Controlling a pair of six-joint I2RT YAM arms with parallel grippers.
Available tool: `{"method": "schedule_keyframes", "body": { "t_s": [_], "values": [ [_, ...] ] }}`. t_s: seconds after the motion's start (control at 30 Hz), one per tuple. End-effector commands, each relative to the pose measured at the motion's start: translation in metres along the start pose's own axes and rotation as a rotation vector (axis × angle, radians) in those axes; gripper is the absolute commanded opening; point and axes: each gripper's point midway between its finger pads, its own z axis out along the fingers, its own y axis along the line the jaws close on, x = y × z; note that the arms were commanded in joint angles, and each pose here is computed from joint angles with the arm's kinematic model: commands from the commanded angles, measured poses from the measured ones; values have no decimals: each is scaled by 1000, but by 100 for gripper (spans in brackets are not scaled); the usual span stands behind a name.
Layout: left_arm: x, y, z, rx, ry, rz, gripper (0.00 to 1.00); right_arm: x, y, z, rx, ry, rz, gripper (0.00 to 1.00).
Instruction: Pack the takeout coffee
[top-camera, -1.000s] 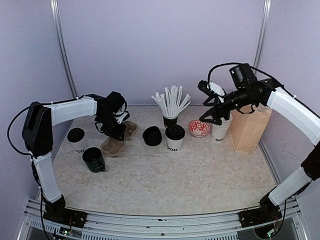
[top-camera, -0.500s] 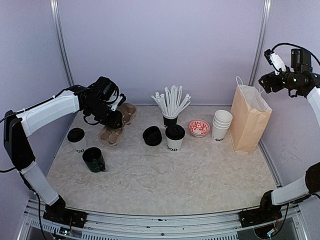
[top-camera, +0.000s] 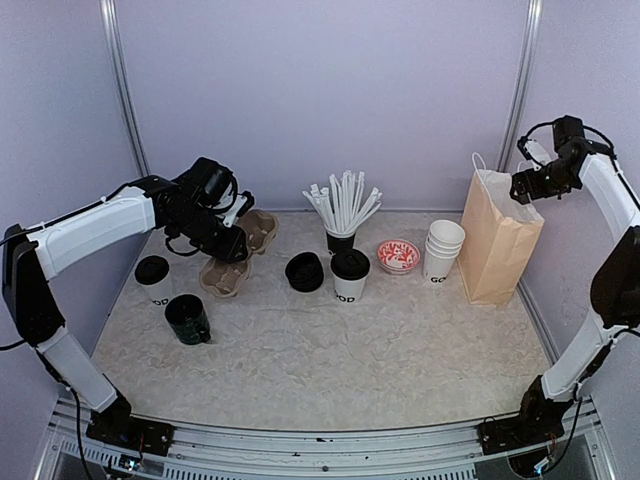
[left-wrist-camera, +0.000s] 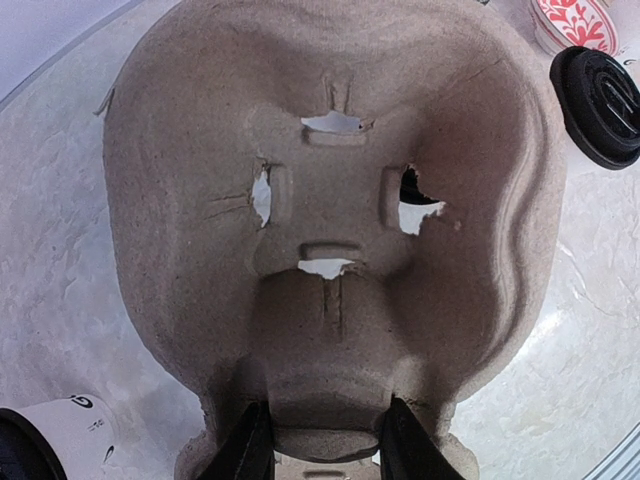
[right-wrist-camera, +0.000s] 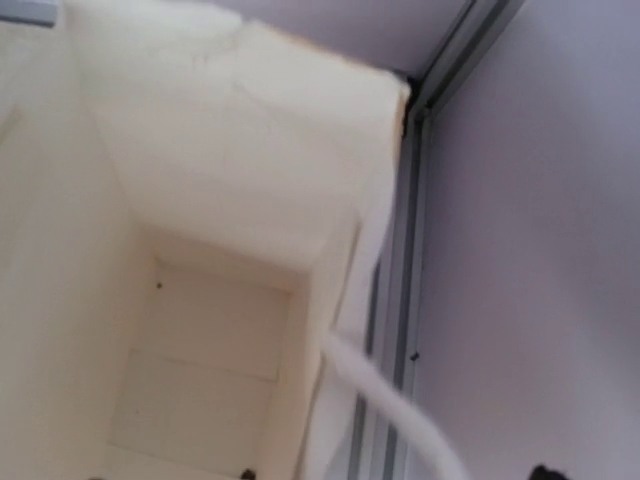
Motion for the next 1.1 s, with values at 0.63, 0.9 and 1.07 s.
{"method": "schedule_keyframes", "body": {
  "t_s": [0.63,0.9,1.07],
  "values": [
    [-9,-7,-11,28,-52,16,35,6,-4,21,-163,26,119,31],
    [-11,-10,-12,36,-50,20,35,-1,-8,3,-176,-22,123,0],
    [-24,-12,-28,41,-91,15,35,-32,-10,-53,-127,-168,82,0]
  ]
}}
